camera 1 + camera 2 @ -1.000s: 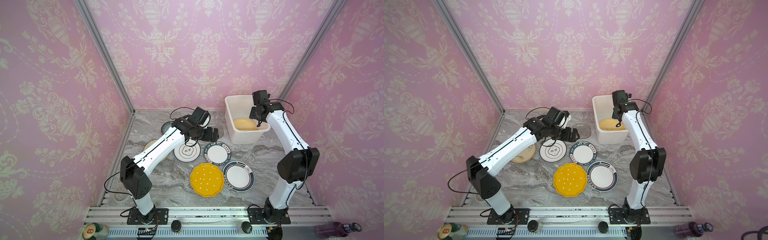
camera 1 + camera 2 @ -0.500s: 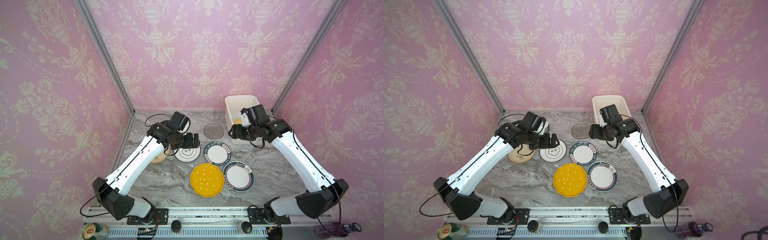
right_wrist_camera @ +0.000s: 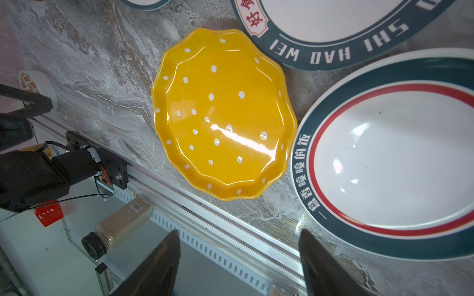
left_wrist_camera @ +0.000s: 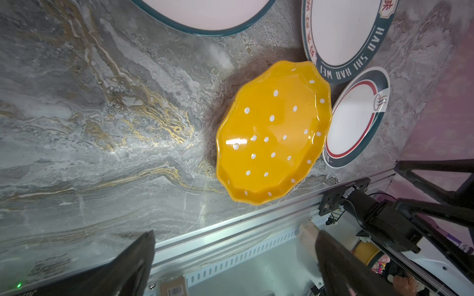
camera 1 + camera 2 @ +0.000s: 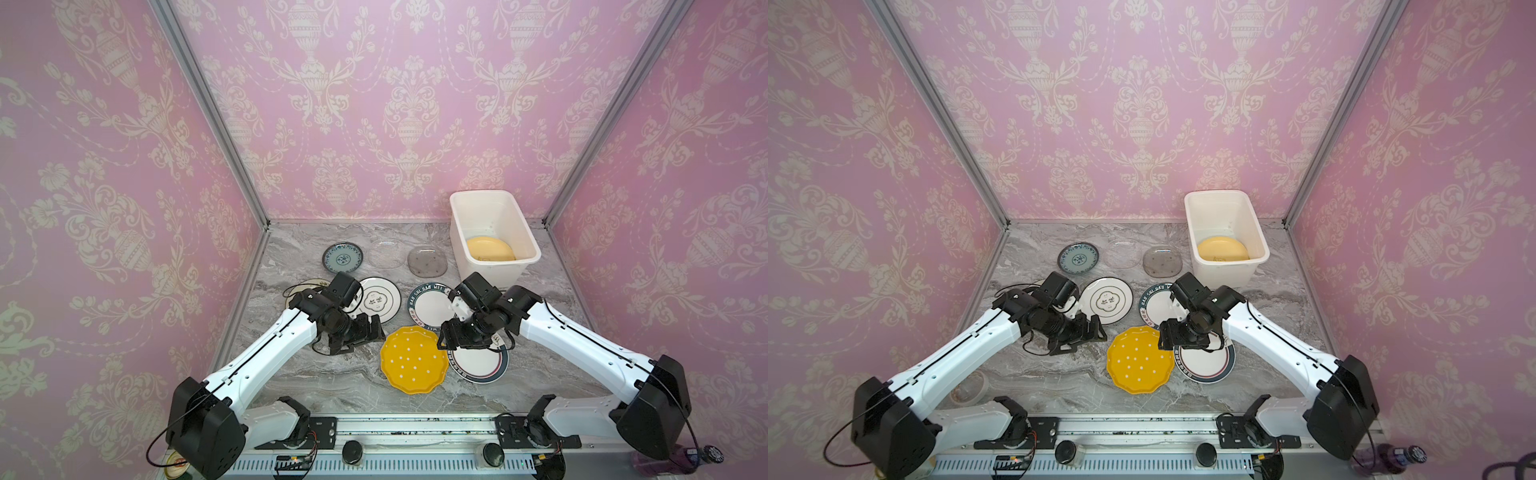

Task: Place the plates into the plastic bin on the countertop
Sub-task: Pick up the plate from the bottom-center of the table.

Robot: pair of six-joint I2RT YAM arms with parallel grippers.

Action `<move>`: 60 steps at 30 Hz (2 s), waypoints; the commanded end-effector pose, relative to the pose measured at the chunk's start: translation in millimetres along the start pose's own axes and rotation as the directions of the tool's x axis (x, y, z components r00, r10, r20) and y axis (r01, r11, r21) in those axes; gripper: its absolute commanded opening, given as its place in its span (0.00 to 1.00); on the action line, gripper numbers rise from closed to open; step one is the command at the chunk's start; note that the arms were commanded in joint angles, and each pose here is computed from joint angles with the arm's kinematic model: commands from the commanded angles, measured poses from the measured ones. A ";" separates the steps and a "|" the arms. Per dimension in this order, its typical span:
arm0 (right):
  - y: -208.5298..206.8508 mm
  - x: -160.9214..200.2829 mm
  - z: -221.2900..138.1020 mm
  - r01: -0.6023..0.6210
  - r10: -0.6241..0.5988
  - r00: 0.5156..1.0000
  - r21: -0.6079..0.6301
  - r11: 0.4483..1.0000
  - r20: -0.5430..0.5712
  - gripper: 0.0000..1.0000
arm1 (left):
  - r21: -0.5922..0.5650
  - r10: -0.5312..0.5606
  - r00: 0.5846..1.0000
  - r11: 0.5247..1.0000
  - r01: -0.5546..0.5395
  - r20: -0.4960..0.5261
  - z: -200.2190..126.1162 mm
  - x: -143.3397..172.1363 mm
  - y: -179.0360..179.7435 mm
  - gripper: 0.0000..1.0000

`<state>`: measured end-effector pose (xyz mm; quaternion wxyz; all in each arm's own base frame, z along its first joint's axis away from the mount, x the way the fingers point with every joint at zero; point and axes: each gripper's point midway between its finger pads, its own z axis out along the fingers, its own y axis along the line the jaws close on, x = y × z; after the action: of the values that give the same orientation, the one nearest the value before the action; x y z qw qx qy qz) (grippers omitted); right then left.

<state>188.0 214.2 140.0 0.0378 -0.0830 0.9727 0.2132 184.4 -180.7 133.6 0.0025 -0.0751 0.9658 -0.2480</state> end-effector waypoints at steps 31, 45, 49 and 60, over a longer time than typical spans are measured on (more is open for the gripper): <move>-10.5 -52.8 88.2 0.256 -0.225 0.951 0.132 0.958 -0.214 0.76 | 0.119 -0.025 0.996 0.992 0.034 -0.083 81.1 13.1 28.7 0.85; -22.6 -36.9 109.8 0.250 -0.204 0.933 0.127 0.960 -0.295 0.75 | 0.139 -0.022 0.994 0.990 0.036 -0.102 90.3 19.3 33.5 0.71; -18.7 -29.5 112.1 0.248 -0.208 0.923 0.086 0.965 -0.325 0.74 | 0.128 -0.016 0.996 0.991 0.027 -0.093 87.7 18.9 36.4 0.67; -2.3 -13.0 119.7 0.239 -0.203 0.900 0.047 0.970 -0.386 0.70 | 0.131 -0.032 0.993 0.990 0.047 -0.116 90.3 24.1 39.5 0.56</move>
<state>222.5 255.3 31.7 -0.0874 -0.2269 0.9614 0.1291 167.1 -196.1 39.1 -0.0366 -0.0745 0.9460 -0.3135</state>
